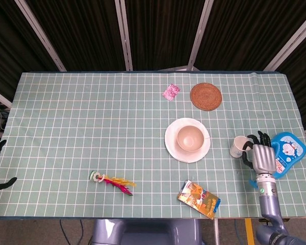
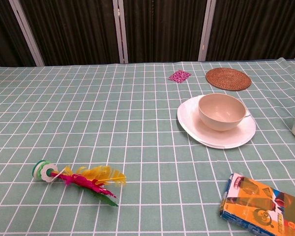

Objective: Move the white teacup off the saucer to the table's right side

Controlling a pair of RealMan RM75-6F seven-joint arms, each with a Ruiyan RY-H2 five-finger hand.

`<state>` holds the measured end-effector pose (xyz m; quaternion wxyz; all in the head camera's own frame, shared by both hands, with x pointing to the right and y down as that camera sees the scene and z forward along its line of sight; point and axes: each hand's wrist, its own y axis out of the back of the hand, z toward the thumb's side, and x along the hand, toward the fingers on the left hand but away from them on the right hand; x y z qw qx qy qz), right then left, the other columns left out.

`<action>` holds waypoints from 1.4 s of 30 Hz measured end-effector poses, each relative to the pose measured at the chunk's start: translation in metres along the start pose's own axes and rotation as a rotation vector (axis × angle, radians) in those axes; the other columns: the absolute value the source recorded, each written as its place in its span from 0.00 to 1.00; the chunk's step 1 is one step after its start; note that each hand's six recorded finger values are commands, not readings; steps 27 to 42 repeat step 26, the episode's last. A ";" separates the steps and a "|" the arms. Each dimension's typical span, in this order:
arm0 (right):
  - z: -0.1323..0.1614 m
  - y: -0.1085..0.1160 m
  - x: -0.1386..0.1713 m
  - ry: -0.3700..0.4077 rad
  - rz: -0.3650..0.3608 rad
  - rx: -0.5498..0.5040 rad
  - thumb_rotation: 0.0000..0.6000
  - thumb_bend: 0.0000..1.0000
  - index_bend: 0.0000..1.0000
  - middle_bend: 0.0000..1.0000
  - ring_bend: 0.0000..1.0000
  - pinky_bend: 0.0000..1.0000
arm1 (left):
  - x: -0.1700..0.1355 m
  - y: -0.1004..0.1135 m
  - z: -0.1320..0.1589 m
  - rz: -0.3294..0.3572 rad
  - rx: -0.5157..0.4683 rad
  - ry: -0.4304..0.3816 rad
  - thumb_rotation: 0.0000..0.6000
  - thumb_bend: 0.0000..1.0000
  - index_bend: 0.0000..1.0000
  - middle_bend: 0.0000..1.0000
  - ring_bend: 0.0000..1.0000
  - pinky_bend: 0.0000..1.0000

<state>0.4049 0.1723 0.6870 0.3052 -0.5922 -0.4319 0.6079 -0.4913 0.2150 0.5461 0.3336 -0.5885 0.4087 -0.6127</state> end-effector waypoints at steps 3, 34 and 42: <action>-0.001 -0.003 0.005 0.007 0.020 0.005 1.00 0.32 0.58 0.10 0.00 0.00 | 0.000 0.000 0.000 0.001 -0.001 -0.002 1.00 0.00 0.00 0.00 0.00 0.00; 0.000 0.051 0.060 0.120 -0.043 0.083 1.00 0.17 0.00 0.00 0.00 0.00 | 0.000 0.000 0.000 0.005 0.001 -0.004 1.00 0.00 0.00 0.00 0.00 0.00; 0.000 0.051 0.060 0.120 -0.043 0.083 1.00 0.17 0.00 0.00 0.00 0.00 | 0.000 0.000 0.000 0.005 0.001 -0.004 1.00 0.00 0.00 0.00 0.00 0.00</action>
